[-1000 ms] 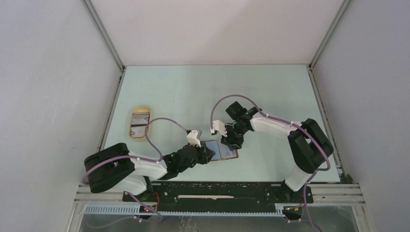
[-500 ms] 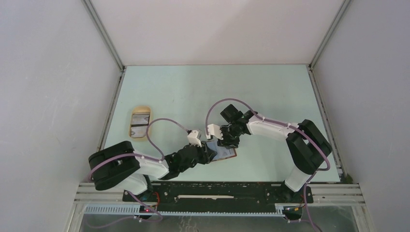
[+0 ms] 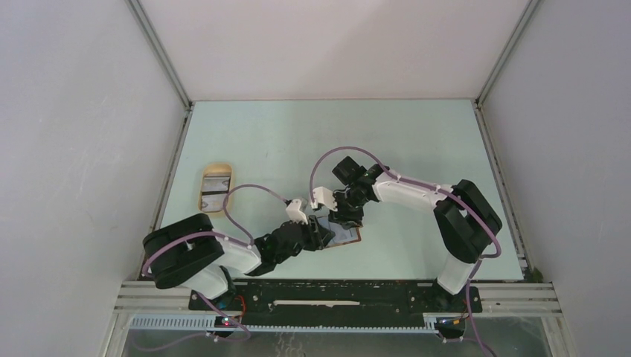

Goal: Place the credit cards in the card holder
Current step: Open the card holder at the center of the board.

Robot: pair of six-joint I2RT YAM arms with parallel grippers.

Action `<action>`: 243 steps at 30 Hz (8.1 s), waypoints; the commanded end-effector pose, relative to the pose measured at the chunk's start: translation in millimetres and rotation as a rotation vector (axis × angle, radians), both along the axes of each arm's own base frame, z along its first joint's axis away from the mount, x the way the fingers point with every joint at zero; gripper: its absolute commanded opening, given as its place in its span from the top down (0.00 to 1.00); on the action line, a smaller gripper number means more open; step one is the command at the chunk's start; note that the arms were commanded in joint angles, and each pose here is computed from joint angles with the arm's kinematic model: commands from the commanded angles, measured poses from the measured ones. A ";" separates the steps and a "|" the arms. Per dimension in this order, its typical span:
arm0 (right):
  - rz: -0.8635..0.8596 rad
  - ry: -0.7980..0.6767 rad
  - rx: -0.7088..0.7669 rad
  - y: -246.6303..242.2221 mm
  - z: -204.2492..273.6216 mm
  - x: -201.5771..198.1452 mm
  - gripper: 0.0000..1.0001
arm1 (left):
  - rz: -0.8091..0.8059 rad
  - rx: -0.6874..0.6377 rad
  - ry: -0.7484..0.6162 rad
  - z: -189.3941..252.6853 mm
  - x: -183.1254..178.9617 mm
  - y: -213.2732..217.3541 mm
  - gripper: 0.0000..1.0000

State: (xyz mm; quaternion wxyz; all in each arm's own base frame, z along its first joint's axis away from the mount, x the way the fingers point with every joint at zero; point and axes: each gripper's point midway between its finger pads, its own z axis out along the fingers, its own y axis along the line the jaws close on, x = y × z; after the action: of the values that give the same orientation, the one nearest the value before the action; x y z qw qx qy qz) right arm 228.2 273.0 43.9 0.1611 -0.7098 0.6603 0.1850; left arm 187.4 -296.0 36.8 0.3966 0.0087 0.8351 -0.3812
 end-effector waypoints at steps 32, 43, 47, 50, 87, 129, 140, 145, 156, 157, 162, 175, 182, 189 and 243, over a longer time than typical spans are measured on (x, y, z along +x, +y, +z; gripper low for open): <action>-0.159 0.344 0.037 45.0 -2.6 -19.4 0.73 | -0.003 -0.014 0.078 -21.3 -1.2 0.8 0.55; -0.193 0.408 0.118 47.6 19.2 -15.3 0.72 | 0.012 0.031 0.100 -31.4 0.3 3.5 0.61; -0.197 0.394 0.153 45.5 33.5 -11.5 0.71 | 0.014 0.040 0.105 -34.7 0.2 4.1 0.62; -0.205 0.361 0.158 37.8 41.2 -4.5 0.70 | 0.011 0.035 0.103 -33.4 0.2 3.1 0.62; -0.304 0.282 -0.063 18.6 -22.4 7.0 0.63 | -0.023 -0.015 0.083 -25.8 -2.6 -0.8 0.61; -0.257 0.315 0.219 6.3 57.8 12.0 0.69 | -0.005 -0.049 0.152 -40.2 -1.1 1.3 0.94; -0.310 0.434 0.069 -4.0 18.9 7.9 0.68 | -0.014 -0.134 0.156 -35.1 -2.2 1.4 0.94; -0.347 0.469 0.034 -5.0 8.0 7.8 0.62 | -0.016 -0.139 0.157 -35.3 -2.2 1.5 0.94; -0.458 0.539 0.036 -4.9 -0.5 15.4 0.51 | -0.028 -0.168 0.158 -33.8 -3.7 -1.3 0.94; -0.463 0.558 0.040 -3.6 -0.5 14.2 0.51 | -0.029 -0.171 0.156 -33.2 -3.7 -1.7 0.93; -0.462 0.631 0.060 5.6 1.0 8.0 0.52 | -0.031 -0.176 0.155 -32.2 -3.4 -2.7 0.92; -0.508 0.794 0.124 23.4 5.2 4.7 0.74 | -0.001 -0.171 0.132 -24.8 -6.1 14.4 0.65; -0.501 0.857 0.167 30.8 16.5 0.1 0.71 | 0.001 -0.163 0.114 -19.2 -10.2 23.1 0.58; -0.478 0.905 0.196 43.2 26.8 -8.6 0.62 | 0.016 -0.182 0.046 0.7 -10.7 35.6 0.58; -0.198 0.331 0.503 -5.1 161.0 -17.6 0.09 | 0.112 0.005 0.124 20.4 9.7 42.8 0.40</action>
State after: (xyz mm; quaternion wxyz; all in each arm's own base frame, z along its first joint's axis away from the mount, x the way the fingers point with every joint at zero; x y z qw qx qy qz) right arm 217.2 270.5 207.1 0.2653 -0.5541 0.6724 0.4128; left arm 181.3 -233.7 36.5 0.3604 -0.0356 0.8731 -0.3266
